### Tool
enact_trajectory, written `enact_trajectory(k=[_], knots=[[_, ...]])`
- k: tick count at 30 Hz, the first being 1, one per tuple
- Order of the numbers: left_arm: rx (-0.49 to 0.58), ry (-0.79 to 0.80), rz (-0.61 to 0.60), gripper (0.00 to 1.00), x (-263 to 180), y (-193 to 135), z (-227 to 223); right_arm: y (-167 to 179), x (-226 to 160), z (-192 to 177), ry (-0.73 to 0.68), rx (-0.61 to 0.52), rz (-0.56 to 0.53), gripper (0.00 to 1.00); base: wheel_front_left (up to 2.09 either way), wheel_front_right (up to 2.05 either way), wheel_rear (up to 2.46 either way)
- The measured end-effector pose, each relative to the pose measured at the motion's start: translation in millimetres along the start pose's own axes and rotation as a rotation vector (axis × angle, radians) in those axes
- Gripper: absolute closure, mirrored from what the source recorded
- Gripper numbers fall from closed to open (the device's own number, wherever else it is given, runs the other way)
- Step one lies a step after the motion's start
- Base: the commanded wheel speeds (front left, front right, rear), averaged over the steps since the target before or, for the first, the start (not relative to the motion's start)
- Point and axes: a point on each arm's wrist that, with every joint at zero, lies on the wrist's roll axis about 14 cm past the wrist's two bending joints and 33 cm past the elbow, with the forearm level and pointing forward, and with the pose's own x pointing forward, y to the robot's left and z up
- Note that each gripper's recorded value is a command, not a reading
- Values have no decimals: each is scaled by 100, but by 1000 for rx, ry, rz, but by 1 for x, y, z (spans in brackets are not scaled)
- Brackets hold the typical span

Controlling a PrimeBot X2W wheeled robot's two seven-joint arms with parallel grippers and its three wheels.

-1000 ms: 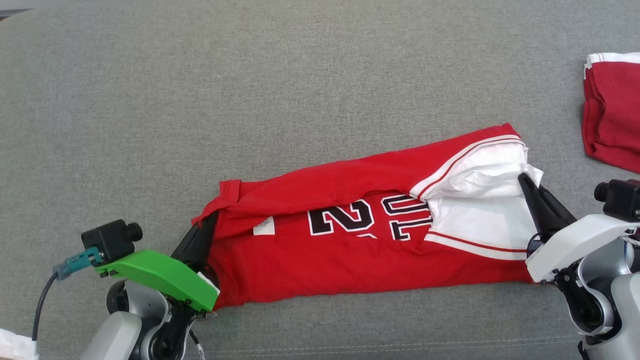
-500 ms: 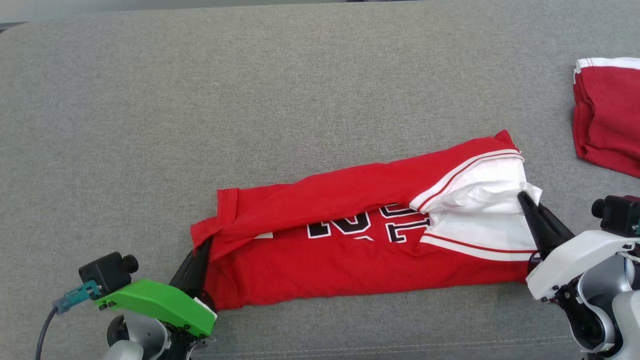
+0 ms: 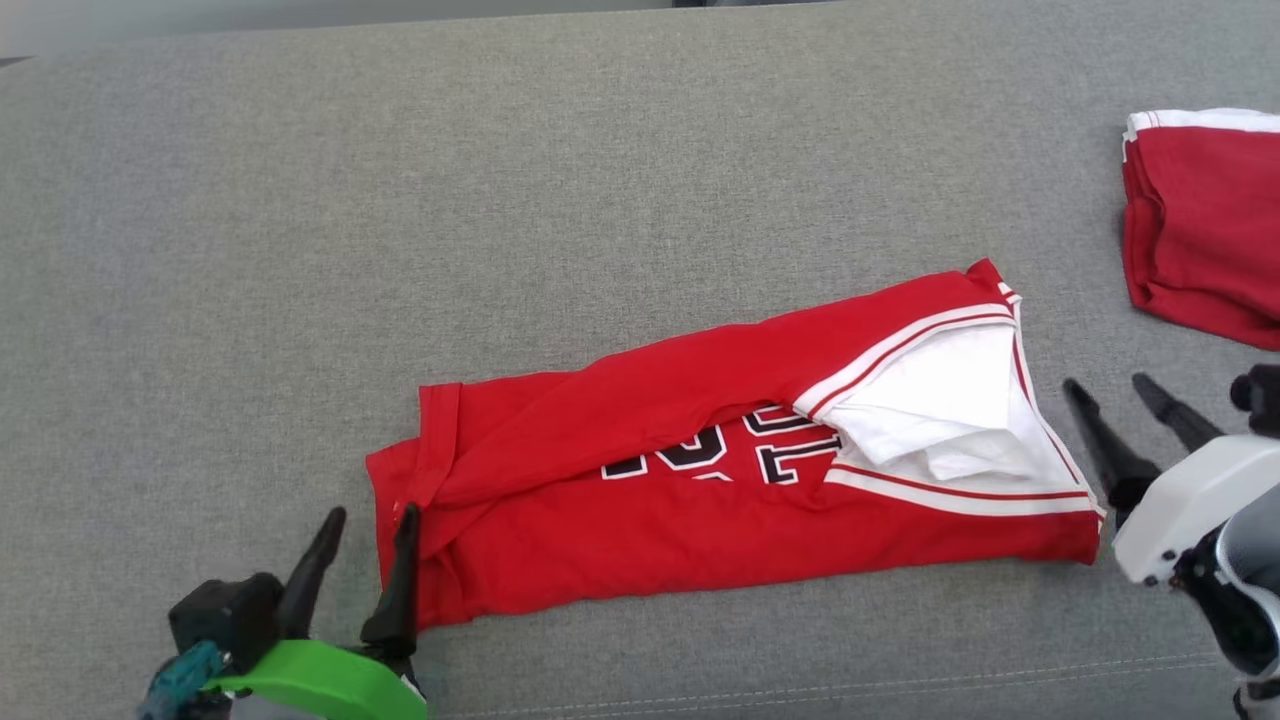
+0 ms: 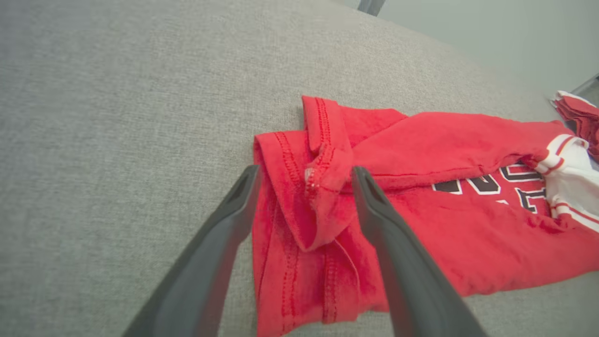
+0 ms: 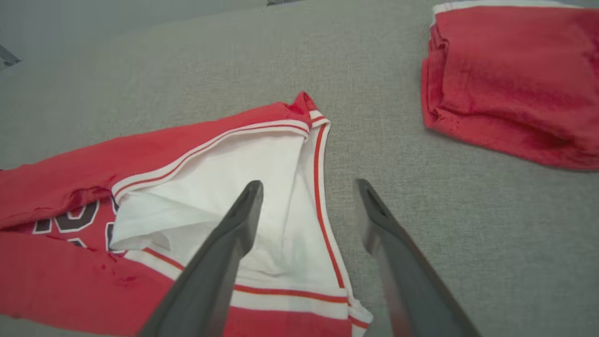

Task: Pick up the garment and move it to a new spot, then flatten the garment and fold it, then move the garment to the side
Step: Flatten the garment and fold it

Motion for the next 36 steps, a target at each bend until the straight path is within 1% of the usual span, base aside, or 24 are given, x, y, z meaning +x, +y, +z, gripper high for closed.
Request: enact_trajectory(k=[2,4,6,7,8,10,13,14,15,16,17,19,23,25,26,27,30,33,36], knots=[[65,-95,14,0,-4,1,19,-7,1,16,-22,-21,-19,0,0,0,0],[84,-178,46,0,-6,3,39,-6,7,22,-14,-38,-21,0,0,0,0],[107,-243,78,0,-10,6,54,-3,16,14,30,-57,-21,0,0,0,0],[115,-266,99,0,-11,8,59,0,23,9,56,-45,-16,0,0,0,0],[134,-277,107,0,-12,8,61,2,29,-1,94,-41,-14,0,0,0,0],[115,-299,135,0,-15,10,63,0,38,-14,144,-64,-31,0,0,0,0],[120,-328,153,0,-18,10,65,5,53,-32,196,-38,-26,0,0,0,0],[114,-335,157,0,-19,11,65,8,57,-40,219,-46,-23,0,0,0,0],[114,-335,157,0,-19,11,65,8,57,-40,219,-46,-23,0,0,0,0],[119,-337,159,0,-19,12,63,8,59,-47,247,-70,-23,0,0,0,0],[135,-326,160,0,-21,14,57,3,64,-52,256,-66,-34,0,0,0,0],[131,-308,155,0,-22,15,49,2,68,-57,272,-70,-37,0,0,0,0],[136,-315,164,0,-25,20,48,2,69,-65,300,-74,-34,0,0,0,0],[137,-320,172,0,-27,24,48,8,69,-67,307,-51,-16,0,0,0,0],[137,-321,173,0,-27,25,48,10,69,-68,316,-28,-9,34,0,0,0],[136,-324,174,0,-27,26,49,12,69,-68,320,-20,-2,100,0,0,0],[134,-333,165,0,-28,26,50,14,66,-66,301,51,10,100,0,0,0],[145,-339,162,0,-30,26,51,8,63,-58,263,116,-1,100,0,0,0],[145,-350,164,0,-34,26,53,-19,53,-44,234,147,-50,100,0,0,0]])
